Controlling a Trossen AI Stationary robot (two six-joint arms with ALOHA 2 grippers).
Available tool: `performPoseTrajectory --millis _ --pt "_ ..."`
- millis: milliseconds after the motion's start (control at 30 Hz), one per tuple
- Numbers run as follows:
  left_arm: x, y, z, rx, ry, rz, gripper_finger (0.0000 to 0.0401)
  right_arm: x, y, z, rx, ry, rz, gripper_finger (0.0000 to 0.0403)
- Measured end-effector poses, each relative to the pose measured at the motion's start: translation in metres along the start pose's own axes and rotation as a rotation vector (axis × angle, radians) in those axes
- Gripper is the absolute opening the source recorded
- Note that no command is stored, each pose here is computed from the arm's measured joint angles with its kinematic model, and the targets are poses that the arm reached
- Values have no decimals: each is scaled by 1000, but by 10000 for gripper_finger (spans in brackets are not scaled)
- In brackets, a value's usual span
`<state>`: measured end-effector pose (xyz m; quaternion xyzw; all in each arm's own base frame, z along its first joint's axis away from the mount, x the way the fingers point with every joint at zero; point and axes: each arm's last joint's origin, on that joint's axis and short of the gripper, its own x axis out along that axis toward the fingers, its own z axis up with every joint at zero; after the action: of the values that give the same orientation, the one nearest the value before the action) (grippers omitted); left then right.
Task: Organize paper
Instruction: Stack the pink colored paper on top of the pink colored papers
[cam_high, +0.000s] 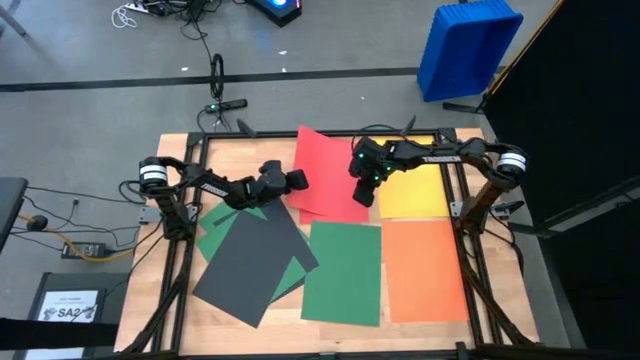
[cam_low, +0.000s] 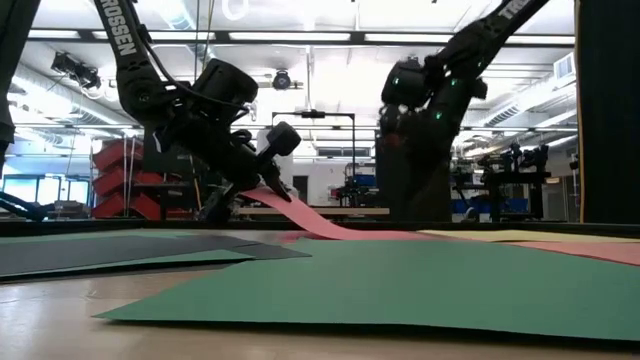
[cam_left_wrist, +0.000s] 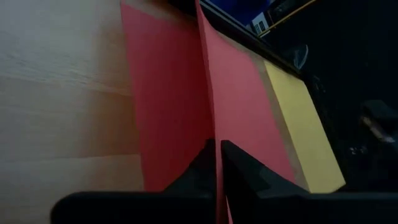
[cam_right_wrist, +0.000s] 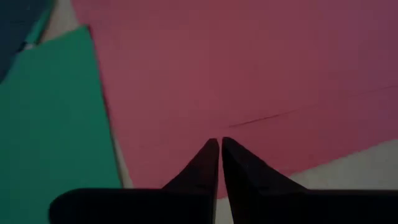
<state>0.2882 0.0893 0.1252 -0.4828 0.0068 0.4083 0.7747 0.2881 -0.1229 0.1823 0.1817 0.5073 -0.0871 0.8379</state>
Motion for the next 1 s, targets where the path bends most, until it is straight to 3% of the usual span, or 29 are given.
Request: performPoseTrajectory --millis 200,333,600,833,1000 --pt "-3 -3 -6 -8 1 -5 0 -8 6 -17 -147 153 -91 0" --pt "-10 0 -18 9 -40 67 0 1 11 -27 -216 192 -124 0" --pt "-16 -2 -26 -3 -62 78 0 3 11 -6 -204 -41 -169 0" --pt "-15 -15 -29 3 -54 65 0 0 -3 -17 -147 73 -212 0" --pt "-16 -17 -32 30 -39 91 0 0 0 -25 -166 162 -198 0"
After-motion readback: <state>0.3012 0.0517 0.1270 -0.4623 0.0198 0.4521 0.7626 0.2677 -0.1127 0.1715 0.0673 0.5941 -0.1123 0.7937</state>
